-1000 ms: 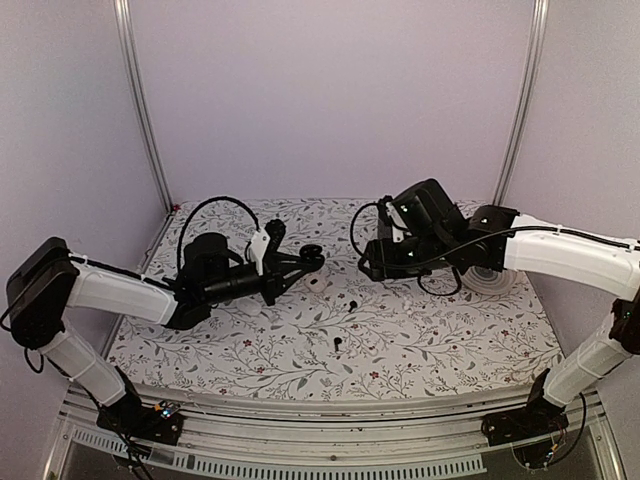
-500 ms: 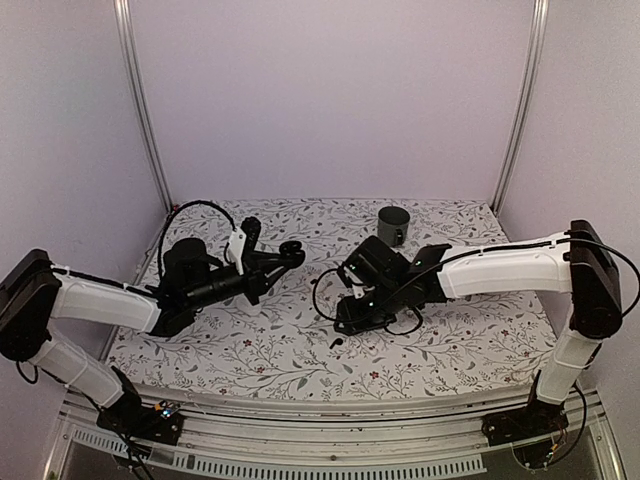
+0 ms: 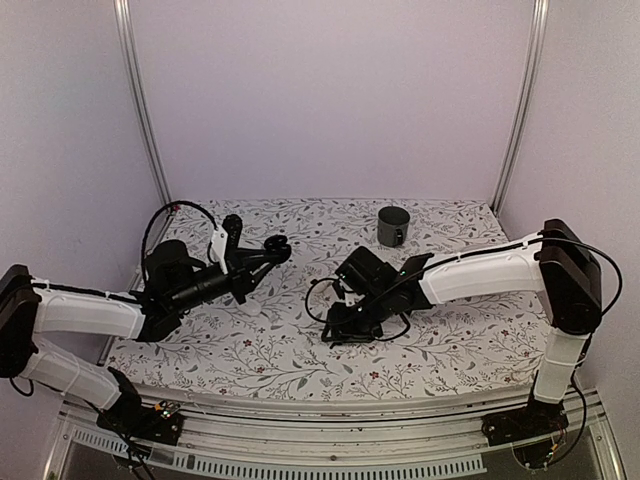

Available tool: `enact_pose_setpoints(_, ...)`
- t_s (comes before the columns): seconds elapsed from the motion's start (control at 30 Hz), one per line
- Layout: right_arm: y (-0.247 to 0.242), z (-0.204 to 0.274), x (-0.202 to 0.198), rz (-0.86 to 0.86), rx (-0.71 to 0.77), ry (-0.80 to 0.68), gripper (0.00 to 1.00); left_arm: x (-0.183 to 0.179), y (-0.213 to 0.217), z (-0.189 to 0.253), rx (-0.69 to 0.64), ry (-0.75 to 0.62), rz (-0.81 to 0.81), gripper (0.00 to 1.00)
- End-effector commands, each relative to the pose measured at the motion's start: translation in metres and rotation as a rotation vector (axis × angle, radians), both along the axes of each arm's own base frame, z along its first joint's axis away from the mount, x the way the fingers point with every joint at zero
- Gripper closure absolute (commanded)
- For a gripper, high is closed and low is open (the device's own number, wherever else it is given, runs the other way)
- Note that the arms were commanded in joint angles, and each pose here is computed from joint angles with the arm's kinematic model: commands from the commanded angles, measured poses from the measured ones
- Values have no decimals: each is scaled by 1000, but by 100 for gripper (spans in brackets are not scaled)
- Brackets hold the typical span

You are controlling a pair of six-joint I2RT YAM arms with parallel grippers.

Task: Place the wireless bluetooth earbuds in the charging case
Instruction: Pick up the right earbud from the center of the board.

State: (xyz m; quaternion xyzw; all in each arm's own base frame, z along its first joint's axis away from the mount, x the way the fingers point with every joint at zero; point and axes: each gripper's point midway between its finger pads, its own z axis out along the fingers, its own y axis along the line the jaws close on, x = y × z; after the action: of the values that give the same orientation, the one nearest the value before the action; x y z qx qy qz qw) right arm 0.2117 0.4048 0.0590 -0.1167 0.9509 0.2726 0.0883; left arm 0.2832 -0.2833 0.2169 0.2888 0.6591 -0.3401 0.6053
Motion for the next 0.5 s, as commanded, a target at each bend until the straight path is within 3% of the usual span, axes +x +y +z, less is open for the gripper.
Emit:
enact_pose_setpoints(0.0, 8, -7, 0, -37, 9, 43, 54, 1, 9, 9, -12, -32, 12, 100)
enact_pose_setpoints(0.47, 2, -24, 9, -88, -25, 66, 48, 1, 17, 13, -27, -48, 15, 100)
